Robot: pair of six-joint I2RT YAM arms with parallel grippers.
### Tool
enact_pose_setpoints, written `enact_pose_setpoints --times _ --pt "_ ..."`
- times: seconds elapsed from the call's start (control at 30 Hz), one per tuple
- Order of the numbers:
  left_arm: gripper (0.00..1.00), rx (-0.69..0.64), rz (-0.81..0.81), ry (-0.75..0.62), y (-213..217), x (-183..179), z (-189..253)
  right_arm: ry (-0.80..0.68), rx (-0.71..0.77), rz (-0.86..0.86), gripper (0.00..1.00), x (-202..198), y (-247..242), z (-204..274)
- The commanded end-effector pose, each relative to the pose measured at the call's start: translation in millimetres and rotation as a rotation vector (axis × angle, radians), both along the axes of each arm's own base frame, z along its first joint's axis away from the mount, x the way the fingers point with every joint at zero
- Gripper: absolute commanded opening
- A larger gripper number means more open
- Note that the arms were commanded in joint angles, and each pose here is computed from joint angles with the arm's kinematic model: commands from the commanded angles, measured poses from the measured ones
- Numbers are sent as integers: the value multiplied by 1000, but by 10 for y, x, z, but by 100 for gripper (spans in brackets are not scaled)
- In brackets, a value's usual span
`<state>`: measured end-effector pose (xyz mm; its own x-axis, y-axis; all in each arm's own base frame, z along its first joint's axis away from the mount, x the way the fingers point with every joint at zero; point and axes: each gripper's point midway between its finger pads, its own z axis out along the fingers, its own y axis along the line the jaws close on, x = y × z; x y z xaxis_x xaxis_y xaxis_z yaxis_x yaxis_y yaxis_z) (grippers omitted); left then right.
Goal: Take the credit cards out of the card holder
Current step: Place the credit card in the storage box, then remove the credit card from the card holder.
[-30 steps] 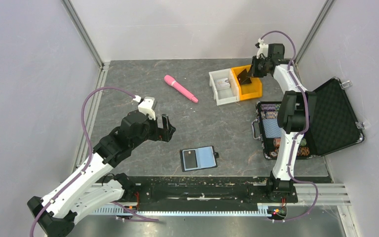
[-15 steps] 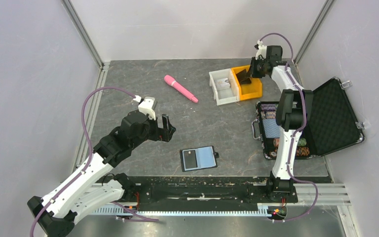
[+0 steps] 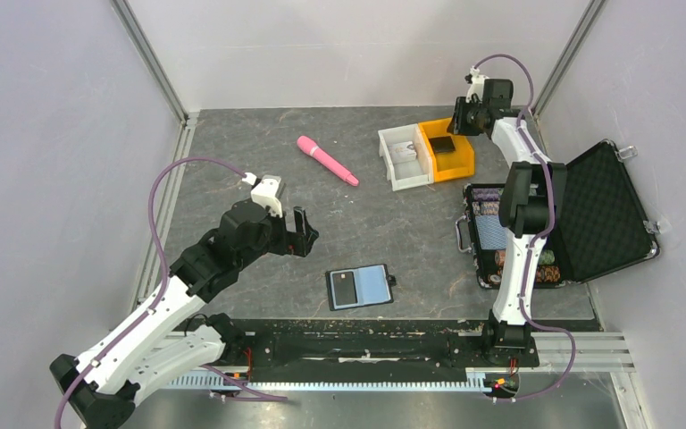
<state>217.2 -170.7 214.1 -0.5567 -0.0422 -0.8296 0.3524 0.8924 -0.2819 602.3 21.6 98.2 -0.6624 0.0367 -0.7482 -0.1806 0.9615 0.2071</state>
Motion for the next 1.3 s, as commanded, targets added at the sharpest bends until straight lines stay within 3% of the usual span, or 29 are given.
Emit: enact_pose_setpoints --times 0.0,0.2,0.43,0.57,0.8,0.93,1.03,1.2,1.27 --pt "100 -7 -17 -37 -54 61 90 -142 -6 -45 33 222 -67 573" --pt "100 0 2 43 -90 59 -41 -174 55 -39 33 94 39 920" --pt "100 -73 60 163 -178 23 -243 -167 97 -122 37 -387 243 1284" --pt "100 -86 79 195 -167 -14 -296 -134 83 -102 41 -917 732 1325" --pt "100 -85 106 81 73 -86 -81 -71 77 7 44 -1921 1461 1004" --pt "100 -28 136 73 221 -114 -80 -30 133 149 46 -2561 1984 769" --pt "99 -65 106 110 142 -183 -145 18 233 295 44 -3064 2339 548" --pt "89 -199 -7 260 -224 -360 -454 107 359 480 38 -3750 2732 266" --pt "76 -273 -78 326 -418 -451 -594 143 357 504 34 -3915 2788 147"
